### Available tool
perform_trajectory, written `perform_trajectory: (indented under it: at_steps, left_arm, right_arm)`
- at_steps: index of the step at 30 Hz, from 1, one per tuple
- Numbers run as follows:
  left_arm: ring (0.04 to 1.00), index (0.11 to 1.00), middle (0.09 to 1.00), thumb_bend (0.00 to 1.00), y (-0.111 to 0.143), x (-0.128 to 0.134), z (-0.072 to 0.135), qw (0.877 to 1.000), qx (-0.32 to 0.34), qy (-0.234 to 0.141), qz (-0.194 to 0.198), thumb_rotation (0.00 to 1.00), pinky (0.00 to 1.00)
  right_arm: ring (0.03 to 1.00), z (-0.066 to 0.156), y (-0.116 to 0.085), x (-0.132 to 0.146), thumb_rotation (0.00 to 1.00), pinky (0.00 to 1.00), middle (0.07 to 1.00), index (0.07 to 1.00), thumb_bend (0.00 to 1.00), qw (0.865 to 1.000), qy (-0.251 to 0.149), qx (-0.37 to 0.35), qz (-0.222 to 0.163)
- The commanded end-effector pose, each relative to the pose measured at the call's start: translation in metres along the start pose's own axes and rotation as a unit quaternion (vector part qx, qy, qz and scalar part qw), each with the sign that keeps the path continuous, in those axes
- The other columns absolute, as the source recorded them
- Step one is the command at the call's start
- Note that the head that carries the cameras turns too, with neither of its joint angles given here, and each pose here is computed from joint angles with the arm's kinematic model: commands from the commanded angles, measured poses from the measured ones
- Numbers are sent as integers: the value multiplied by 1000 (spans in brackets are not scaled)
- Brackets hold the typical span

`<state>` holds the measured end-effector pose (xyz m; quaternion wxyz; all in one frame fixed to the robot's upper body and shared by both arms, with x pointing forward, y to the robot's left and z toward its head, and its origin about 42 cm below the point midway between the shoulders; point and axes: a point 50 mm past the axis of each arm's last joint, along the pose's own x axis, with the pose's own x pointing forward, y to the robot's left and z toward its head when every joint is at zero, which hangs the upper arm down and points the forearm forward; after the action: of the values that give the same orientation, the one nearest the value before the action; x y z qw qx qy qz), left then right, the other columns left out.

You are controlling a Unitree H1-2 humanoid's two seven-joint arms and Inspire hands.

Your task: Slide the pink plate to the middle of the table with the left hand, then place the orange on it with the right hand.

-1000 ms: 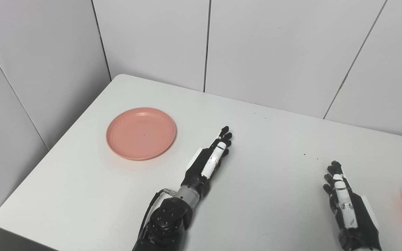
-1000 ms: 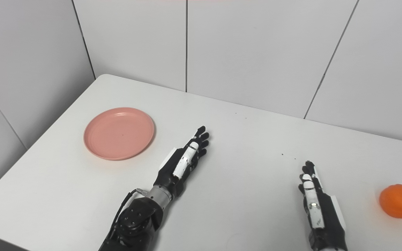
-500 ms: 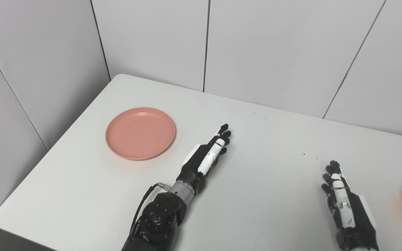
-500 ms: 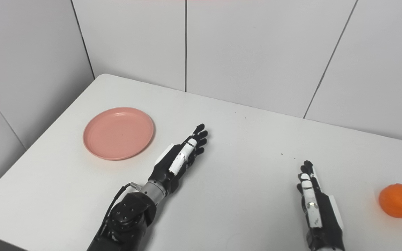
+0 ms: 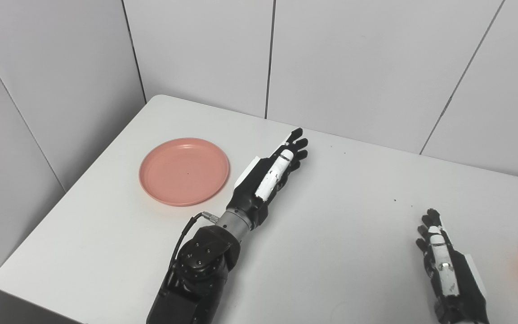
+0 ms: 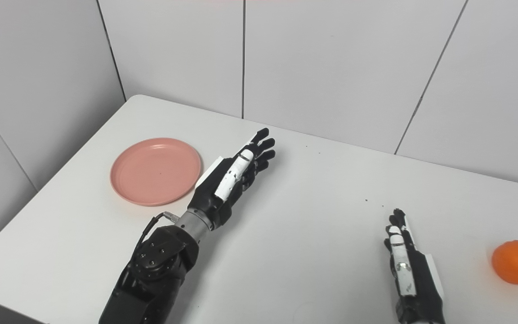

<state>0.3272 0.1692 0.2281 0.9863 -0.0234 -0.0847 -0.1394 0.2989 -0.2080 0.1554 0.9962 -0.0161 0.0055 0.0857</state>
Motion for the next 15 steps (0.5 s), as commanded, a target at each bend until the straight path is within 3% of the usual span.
perform_trajectory:
  at_steps: [1,10,15]
  left_arm:
    - [973,973,984,416,4,11,32,998,20,-52,-8,1000,995]
    - [963,959,974,419,42,20,72,993,62,-93,29,1000,972]
    - [950,942,961,423,71,23,80,991,69,-104,56,1000,962]
  right_arm:
    - [1000,16,2,4,1000,1000,1000,1000,27,999,-34,-3,2]
    - [1000,17,3,4,1000,1000,1000,1000,20,999,-32,-3,0]
    - [1000,17,3,4,1000,1000,1000,1000,7,999,-32,1,-3]
